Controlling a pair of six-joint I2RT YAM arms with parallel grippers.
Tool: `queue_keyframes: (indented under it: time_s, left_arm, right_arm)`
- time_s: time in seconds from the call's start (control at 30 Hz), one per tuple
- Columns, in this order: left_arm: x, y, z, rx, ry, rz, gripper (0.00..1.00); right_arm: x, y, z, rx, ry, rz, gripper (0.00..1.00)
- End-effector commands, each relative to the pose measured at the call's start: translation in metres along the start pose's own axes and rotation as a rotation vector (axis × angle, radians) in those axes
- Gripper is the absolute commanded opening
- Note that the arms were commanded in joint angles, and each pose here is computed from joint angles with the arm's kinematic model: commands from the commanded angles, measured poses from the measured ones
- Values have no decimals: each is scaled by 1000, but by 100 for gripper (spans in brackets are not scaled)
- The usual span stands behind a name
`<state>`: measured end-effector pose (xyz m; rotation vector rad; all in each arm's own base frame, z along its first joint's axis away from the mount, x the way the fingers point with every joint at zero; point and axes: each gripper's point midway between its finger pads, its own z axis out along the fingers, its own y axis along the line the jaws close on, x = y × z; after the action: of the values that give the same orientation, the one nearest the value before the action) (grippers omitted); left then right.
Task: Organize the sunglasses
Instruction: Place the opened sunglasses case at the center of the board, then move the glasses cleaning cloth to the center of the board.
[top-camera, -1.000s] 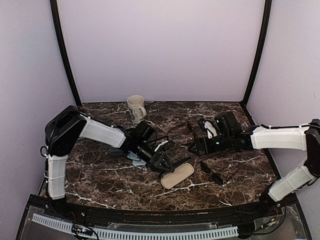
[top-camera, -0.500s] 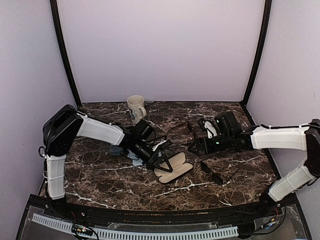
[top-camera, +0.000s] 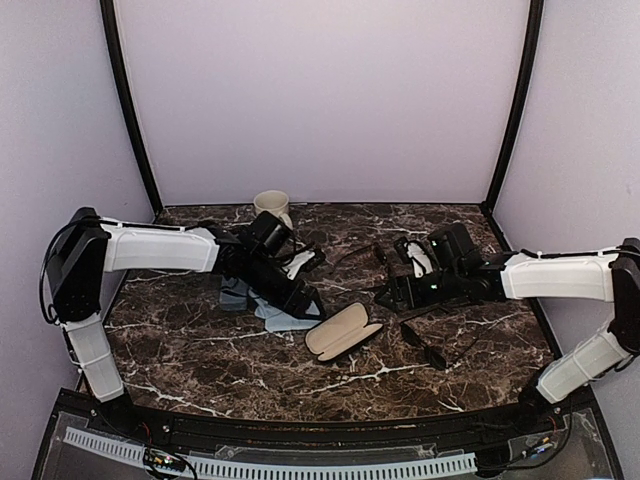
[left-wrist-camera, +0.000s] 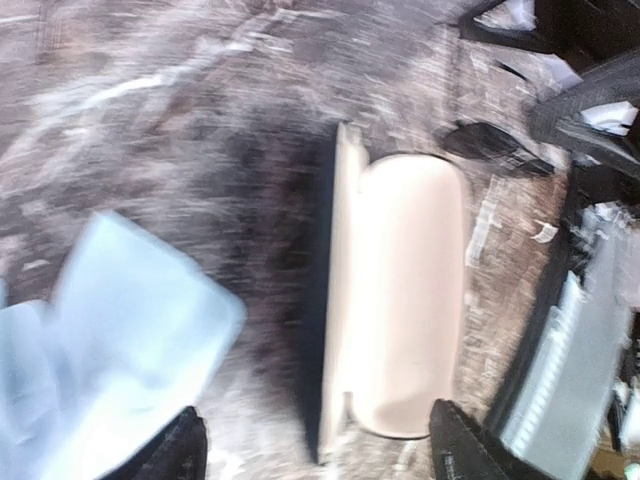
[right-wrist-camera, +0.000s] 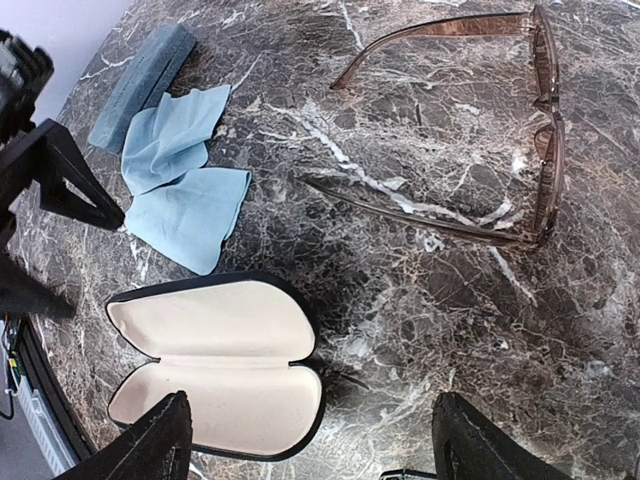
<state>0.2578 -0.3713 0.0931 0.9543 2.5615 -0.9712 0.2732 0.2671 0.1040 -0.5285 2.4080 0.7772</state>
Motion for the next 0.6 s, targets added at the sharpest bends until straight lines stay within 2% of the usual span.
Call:
queue_keyframes:
  time_s: [0.0,0.2,0.57]
  left_arm:
    - [5,37,-20,-242,2,31,70]
    - [23,52,-16,-300,58,28,52]
    - [59,82,-16,-429,136,-9,47]
  right_arm:
    - [-10,6,2,-18,-32,-6,83]
    - [-9,8,5,-22,-25,-9,83]
    - [-7,8,8,-23,-19,-8,83]
